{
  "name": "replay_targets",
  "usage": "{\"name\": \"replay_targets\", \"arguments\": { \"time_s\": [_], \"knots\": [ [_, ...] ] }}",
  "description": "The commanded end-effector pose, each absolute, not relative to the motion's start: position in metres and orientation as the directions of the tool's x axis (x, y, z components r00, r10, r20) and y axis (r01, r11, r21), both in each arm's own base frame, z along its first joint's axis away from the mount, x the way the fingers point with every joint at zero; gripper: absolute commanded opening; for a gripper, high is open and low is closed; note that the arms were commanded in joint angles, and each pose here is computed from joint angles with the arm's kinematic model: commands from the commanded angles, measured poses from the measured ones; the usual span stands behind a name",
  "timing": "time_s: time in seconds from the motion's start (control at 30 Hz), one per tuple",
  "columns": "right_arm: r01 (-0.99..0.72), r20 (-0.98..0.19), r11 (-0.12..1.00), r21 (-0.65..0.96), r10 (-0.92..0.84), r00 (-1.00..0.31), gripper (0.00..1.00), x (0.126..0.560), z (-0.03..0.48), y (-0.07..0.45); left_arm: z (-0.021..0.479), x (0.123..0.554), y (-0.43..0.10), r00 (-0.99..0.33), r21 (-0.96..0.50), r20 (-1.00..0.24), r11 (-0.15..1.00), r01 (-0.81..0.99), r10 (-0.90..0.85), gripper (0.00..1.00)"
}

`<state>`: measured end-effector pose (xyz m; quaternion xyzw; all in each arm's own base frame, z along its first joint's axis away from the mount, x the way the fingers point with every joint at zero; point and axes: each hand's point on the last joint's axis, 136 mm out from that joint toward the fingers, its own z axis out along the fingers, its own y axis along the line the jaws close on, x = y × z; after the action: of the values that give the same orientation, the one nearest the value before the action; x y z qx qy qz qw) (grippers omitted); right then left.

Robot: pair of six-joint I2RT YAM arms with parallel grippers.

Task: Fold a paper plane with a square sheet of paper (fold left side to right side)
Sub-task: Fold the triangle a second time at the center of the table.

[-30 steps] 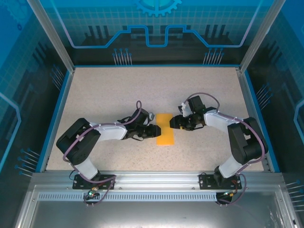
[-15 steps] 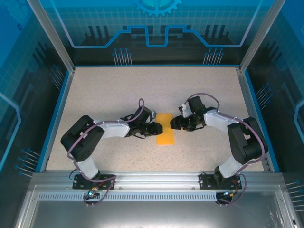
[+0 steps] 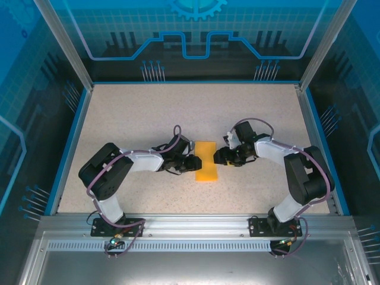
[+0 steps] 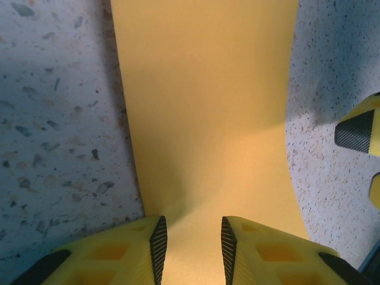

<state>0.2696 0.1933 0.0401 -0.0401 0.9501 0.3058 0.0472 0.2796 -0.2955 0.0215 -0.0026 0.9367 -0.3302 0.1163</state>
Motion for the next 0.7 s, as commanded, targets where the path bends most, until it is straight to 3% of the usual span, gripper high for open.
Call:
{"name": "replay_targets", "arguments": {
  "time_s": [0.0,0.17,0.4,0.67],
  "knots": [
    [-0.078,-0.027,0.794,0.602,-0.077,-0.997,0.63,0.255,0.034,0.202,0.001,0.268,-0.285,-0.982,-0.566,-0.18,0.823,0.05,-0.064,0.34],
    [-0.059,-0.01,0.777,0.626,-0.068,-0.998,0.6,0.255,0.033,0.214,0.001,0.267,-0.284,-0.981,-0.567,-0.183,0.822,0.052,-0.064,0.33],
    [-0.016,0.021,0.77,0.638,-0.038,-0.999,0.48,0.249,0.031,0.217,0.001,0.267,-0.286,-0.981,-0.573,-0.184,0.818,0.054,-0.065,0.33],
    [0.013,0.04,0.775,0.632,-0.016,-0.999,0.46,0.245,0.028,0.215,0.002,0.266,-0.287,-0.98,-0.574,-0.187,0.817,0.057,-0.063,0.33]
  ]
}}
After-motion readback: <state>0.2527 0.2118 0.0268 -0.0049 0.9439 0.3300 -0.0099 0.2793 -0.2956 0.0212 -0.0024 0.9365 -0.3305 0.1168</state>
